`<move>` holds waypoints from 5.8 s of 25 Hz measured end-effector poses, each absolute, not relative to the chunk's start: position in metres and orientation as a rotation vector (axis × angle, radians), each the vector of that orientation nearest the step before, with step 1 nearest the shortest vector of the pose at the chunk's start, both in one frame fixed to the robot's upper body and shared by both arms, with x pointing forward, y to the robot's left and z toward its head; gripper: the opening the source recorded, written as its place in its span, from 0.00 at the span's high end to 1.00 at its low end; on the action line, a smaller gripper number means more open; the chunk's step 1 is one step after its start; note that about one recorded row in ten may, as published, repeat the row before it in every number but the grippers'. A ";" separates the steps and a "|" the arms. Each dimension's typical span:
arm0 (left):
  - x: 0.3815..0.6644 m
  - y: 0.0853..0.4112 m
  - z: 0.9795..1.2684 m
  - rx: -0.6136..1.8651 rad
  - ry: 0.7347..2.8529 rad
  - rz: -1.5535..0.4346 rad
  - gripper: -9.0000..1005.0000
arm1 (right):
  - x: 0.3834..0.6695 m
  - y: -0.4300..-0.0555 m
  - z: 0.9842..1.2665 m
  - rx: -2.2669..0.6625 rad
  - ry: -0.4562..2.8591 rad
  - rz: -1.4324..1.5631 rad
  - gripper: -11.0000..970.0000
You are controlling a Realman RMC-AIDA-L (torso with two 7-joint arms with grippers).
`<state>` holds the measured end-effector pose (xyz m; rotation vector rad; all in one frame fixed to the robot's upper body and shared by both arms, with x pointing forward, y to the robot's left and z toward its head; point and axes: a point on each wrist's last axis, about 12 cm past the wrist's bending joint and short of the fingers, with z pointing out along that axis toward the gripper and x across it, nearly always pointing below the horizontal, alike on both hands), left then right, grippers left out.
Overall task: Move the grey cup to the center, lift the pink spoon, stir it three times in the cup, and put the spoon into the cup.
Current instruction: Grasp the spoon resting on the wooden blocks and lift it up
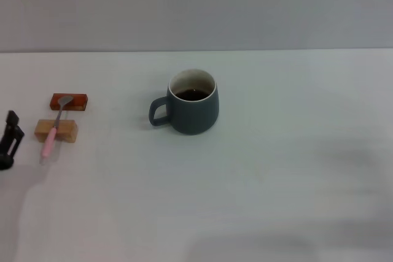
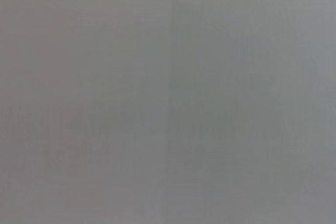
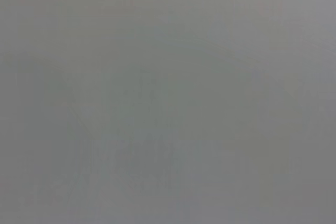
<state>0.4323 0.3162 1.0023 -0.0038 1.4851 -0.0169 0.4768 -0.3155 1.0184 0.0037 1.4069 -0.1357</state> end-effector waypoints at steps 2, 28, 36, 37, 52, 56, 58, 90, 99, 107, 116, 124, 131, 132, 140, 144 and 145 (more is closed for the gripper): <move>0.428 0.309 0.999 0.021 1.501 -0.047 0.17 | 0.474 -0.320 1.016 0.023 1.422 -0.154 0.99; 0.441 0.282 0.981 0.161 1.675 -0.085 0.17 | 0.474 -0.328 1.011 0.044 1.471 -0.181 0.99; 0.446 0.280 0.977 0.174 1.719 -0.088 0.17 | 0.473 -0.328 1.010 0.043 1.472 -0.180 0.99; 0.447 0.280 0.977 0.174 1.725 -0.086 0.17 | 0.473 -0.328 1.010 0.043 1.473 -0.180 0.99; 0.454 0.283 0.977 0.150 1.746 -0.077 0.17 | 0.472 -0.326 1.010 0.040 1.473 -0.174 0.99; 0.454 0.284 0.976 0.145 1.748 -0.076 0.17 | 0.472 -0.326 1.010 0.039 1.473 -0.174 0.99; 0.455 0.284 0.977 0.137 1.748 -0.074 0.17 | 0.472 -0.326 1.010 0.038 1.474 -0.174 0.99; 0.462 0.284 0.977 0.116 1.763 -0.076 0.20 | 0.472 -0.326 1.010 0.037 1.471 -0.172 0.99; 0.462 0.285 0.976 0.106 1.769 -0.075 0.21 | 0.472 -0.326 1.010 0.036 1.472 -0.171 0.99; 0.462 0.285 0.977 0.103 1.767 -0.076 0.38 | 0.472 -0.325 1.010 0.035 1.471 -0.171 0.99; 0.463 0.285 0.977 0.102 1.776 -0.077 0.50 | 0.472 -0.325 1.010 0.034 1.471 -0.171 0.99; 0.463 0.286 0.977 0.101 1.775 -0.076 0.57 | 0.472 -0.325 1.010 0.033 1.471 -0.170 0.99; 0.463 0.285 0.976 0.105 1.778 -0.078 0.66 | 0.472 -0.325 1.010 0.033 1.471 -0.170 0.99; 0.463 0.285 0.976 0.105 1.778 -0.078 0.66 | 0.472 -0.325 1.010 0.033 1.471 -0.170 0.99; 0.464 0.286 0.976 0.104 1.788 -0.076 0.66 | 0.472 -0.325 1.010 0.033 1.470 -0.170 0.99; 0.464 0.286 0.976 0.103 1.788 -0.075 0.66 | 0.472 -0.325 1.010 0.033 1.469 -0.170 0.99; 0.464 0.286 0.976 0.103 1.788 -0.075 0.66 | 0.472 -0.325 1.010 0.033 1.469 -0.171 0.99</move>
